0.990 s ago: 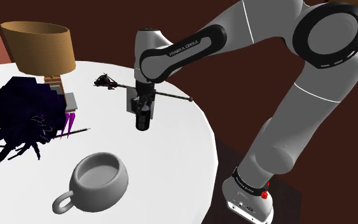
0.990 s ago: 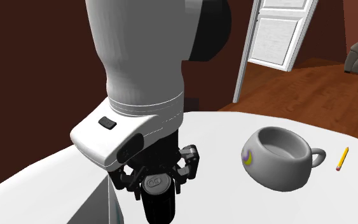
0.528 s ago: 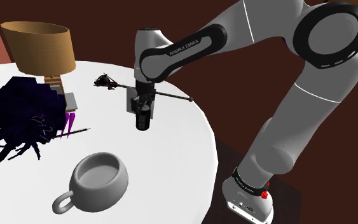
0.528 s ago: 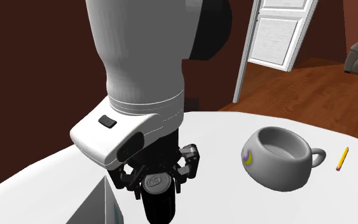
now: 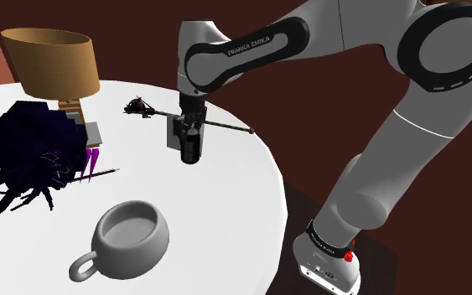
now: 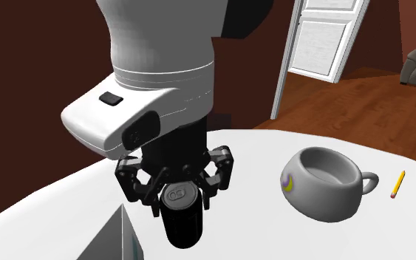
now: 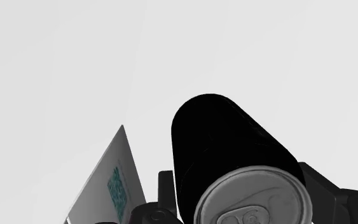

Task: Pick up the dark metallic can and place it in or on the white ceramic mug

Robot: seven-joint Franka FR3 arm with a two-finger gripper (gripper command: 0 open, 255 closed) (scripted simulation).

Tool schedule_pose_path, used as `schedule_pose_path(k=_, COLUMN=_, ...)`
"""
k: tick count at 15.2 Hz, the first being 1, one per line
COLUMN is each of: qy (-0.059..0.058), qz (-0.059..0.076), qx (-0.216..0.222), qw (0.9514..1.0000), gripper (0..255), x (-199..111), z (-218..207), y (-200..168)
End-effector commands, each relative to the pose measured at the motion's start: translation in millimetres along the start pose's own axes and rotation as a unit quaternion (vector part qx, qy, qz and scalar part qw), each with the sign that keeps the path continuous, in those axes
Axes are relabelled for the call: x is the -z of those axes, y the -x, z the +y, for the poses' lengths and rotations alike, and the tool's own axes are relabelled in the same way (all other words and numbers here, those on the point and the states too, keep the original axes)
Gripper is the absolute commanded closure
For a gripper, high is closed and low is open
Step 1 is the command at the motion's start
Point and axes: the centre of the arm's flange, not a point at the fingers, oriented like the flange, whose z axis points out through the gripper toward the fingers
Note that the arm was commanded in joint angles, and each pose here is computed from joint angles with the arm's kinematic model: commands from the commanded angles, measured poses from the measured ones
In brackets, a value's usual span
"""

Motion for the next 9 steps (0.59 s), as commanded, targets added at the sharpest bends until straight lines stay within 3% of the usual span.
schedule_pose_path(k=1, qy=0.000, qz=0.000, qx=0.000, qw=1.0000, gripper=255, x=10.4, z=-0.3, y=0.2)
schedule_pose_path(k=9, qy=0.000, qz=0.000, qx=0.000, qw=1.0000, gripper=255, x=52.6, z=0.0, y=0.3)
